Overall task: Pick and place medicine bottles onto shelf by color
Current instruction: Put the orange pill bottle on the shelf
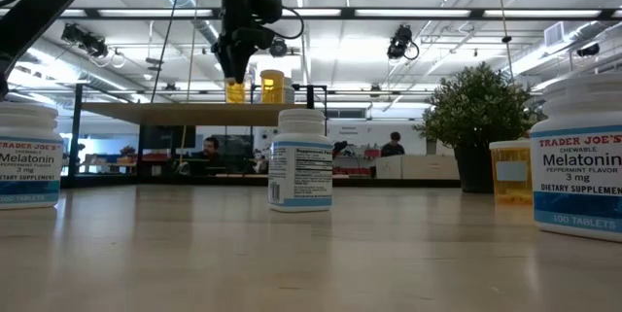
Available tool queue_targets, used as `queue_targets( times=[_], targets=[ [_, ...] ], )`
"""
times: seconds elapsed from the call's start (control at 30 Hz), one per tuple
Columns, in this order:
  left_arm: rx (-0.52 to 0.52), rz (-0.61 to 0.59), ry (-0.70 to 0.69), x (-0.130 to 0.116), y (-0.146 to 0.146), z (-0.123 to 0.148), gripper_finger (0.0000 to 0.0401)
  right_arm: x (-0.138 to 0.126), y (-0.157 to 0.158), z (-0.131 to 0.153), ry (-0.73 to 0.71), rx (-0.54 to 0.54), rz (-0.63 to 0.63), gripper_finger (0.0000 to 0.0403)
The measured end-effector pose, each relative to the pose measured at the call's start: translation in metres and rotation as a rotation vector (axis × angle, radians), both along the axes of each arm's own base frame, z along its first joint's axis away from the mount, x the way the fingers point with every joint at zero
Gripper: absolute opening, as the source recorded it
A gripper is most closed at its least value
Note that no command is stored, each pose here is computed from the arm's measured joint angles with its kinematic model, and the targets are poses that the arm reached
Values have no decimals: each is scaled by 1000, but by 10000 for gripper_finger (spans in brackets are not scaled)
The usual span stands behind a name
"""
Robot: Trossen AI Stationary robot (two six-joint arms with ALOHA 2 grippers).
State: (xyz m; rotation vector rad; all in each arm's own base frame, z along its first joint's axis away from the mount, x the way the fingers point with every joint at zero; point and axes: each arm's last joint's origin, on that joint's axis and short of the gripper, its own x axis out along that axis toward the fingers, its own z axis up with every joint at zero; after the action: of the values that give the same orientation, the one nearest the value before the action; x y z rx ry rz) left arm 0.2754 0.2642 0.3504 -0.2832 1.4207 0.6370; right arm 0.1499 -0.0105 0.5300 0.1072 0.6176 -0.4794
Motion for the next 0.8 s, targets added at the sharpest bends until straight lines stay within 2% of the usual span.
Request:
queue_targets(
  times=[0.8],
  targets=[
    [-19,-46,-10,2,-2,0,234,0,0,0,4,-4,9,298]
  ],
)
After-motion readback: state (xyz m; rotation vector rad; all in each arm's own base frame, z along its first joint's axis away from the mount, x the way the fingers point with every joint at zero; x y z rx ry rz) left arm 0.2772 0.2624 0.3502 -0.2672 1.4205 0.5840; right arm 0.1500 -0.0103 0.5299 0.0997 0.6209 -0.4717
